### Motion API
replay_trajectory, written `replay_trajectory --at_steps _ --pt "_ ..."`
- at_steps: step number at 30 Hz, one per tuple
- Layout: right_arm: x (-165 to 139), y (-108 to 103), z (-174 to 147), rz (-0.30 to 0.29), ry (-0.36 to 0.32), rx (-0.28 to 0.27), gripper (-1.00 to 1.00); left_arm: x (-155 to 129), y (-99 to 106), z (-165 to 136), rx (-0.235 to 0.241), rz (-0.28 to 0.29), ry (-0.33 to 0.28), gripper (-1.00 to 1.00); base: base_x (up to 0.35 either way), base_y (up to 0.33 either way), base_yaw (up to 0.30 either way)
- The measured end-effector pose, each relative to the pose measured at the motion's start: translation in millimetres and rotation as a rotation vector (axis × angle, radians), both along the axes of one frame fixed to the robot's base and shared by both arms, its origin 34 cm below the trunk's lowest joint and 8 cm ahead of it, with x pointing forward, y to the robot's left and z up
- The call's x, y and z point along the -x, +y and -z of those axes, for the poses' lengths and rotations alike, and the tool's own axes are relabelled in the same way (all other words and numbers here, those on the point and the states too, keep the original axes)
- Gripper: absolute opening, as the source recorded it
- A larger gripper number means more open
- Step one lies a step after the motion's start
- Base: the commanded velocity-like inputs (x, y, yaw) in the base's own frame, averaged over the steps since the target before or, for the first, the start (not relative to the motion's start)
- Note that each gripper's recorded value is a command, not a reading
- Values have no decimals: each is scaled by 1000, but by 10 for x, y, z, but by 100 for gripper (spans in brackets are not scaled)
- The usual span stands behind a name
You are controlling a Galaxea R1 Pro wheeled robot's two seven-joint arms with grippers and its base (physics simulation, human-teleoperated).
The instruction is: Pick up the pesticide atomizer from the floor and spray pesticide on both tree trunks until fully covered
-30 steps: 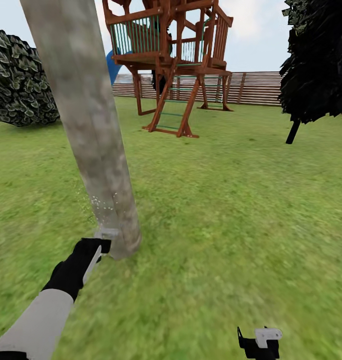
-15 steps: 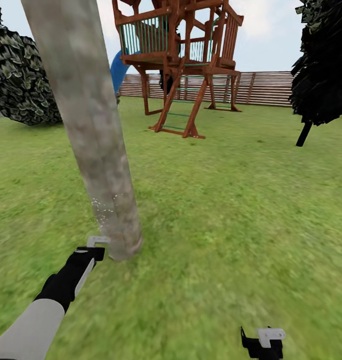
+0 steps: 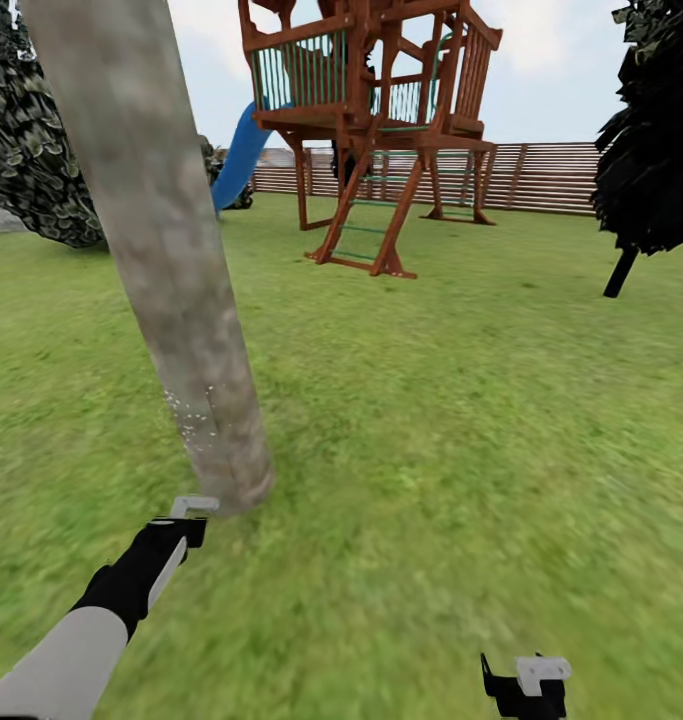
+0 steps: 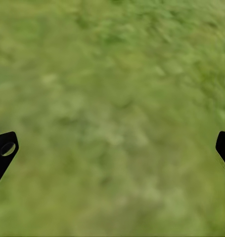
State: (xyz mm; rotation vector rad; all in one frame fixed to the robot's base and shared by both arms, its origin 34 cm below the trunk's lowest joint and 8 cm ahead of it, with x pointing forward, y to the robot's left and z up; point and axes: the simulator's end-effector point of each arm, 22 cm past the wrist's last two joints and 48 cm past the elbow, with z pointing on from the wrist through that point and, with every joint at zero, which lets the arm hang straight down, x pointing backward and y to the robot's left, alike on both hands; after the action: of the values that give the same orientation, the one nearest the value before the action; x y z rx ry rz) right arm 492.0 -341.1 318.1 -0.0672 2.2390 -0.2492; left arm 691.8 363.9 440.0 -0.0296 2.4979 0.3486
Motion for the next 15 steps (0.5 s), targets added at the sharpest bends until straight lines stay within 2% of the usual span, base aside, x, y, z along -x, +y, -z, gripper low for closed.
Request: replay_trajectory --at_steps 4,8,15 --pt "0 0 0 0 0 0 100 -11 17 -8 9 -14 -12 -100 5 -274 278" --pt "0 12 1 -2 0 -2 100 -14 -12 -5 13 -13 -13 -100 159 -233 243" --pt "3 6 2 -2 0 -1 100 -13 16 -10 10 -19 -15 -100 225 -196 12"
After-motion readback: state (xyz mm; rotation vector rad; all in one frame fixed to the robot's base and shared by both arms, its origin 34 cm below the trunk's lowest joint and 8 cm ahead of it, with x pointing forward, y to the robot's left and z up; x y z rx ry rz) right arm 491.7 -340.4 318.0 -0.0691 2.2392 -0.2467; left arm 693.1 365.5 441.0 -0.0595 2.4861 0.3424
